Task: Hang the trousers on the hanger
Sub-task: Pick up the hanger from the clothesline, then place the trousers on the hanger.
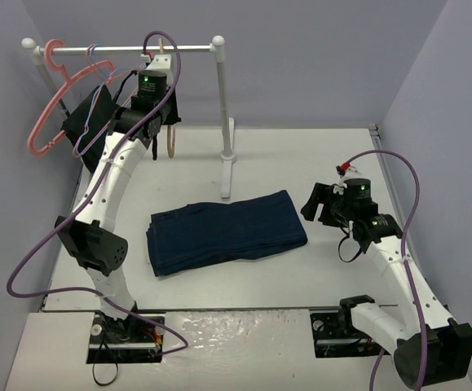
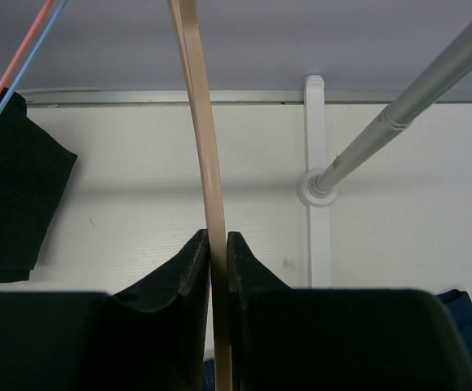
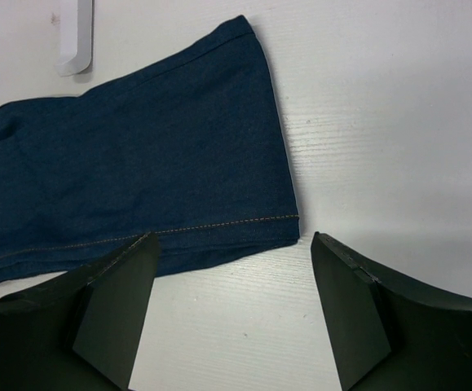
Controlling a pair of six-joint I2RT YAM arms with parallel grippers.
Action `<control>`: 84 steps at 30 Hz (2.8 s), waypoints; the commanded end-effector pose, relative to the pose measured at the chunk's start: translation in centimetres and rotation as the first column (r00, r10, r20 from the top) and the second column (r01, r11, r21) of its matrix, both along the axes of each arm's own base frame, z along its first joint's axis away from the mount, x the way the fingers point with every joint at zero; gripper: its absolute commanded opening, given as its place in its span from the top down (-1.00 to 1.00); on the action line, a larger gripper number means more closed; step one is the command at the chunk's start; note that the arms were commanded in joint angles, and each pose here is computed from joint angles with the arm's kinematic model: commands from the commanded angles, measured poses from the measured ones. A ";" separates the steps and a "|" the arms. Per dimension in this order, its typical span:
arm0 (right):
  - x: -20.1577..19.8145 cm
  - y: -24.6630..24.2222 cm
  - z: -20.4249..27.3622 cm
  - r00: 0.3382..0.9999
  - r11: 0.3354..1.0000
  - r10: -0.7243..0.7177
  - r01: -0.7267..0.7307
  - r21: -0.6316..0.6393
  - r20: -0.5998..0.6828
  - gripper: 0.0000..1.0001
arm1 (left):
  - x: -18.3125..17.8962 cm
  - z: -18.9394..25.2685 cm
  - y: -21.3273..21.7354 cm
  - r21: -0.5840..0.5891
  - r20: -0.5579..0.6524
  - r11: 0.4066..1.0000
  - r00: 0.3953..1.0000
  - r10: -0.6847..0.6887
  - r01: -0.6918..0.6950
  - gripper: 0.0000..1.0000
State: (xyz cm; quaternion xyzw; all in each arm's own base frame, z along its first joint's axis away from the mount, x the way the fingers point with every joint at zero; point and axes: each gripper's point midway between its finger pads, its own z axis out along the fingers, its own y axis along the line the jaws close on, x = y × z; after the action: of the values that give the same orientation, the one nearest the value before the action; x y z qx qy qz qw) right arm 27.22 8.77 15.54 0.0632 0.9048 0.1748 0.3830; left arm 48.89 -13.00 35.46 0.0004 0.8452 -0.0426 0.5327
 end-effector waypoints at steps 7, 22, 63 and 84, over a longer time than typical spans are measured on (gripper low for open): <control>0.6 0.6 1.4 0.997 0.999 0.018 -0.020 0.027 0.069 -0.46 | -2.2 8.9 -2.5 -0.090 0.276 0.979 0.949 -0.154 0.185 1.00; 0.5 0.4 0.7 0.998 1.000 0.023 -0.023 0.008 0.062 -0.46 | -5.1 11.5 0.5 -0.047 0.310 0.994 0.948 -0.076 0.095 1.00; 7.5 2.7 -13.1 0.974 0.990 0.140 -0.141 0.009 -0.176 -0.28 | -25.0 -12.9 -8.8 -0.336 0.035 0.919 0.978 -0.205 0.205 1.00; 5.7 5.8 -2.4 0.988 0.969 0.154 -0.152 0.195 0.003 1.00 | -25.7 -12.5 -12.1 -0.345 0.094 0.902 0.966 -0.243 0.260 1.00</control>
State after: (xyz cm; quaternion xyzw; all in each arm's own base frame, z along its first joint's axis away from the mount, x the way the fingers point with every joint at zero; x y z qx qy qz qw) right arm 32.30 12.64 6.65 0.0252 0.9232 0.2360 0.3024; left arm 22.13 -21.85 19.17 0.0404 0.8459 -0.2098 0.4887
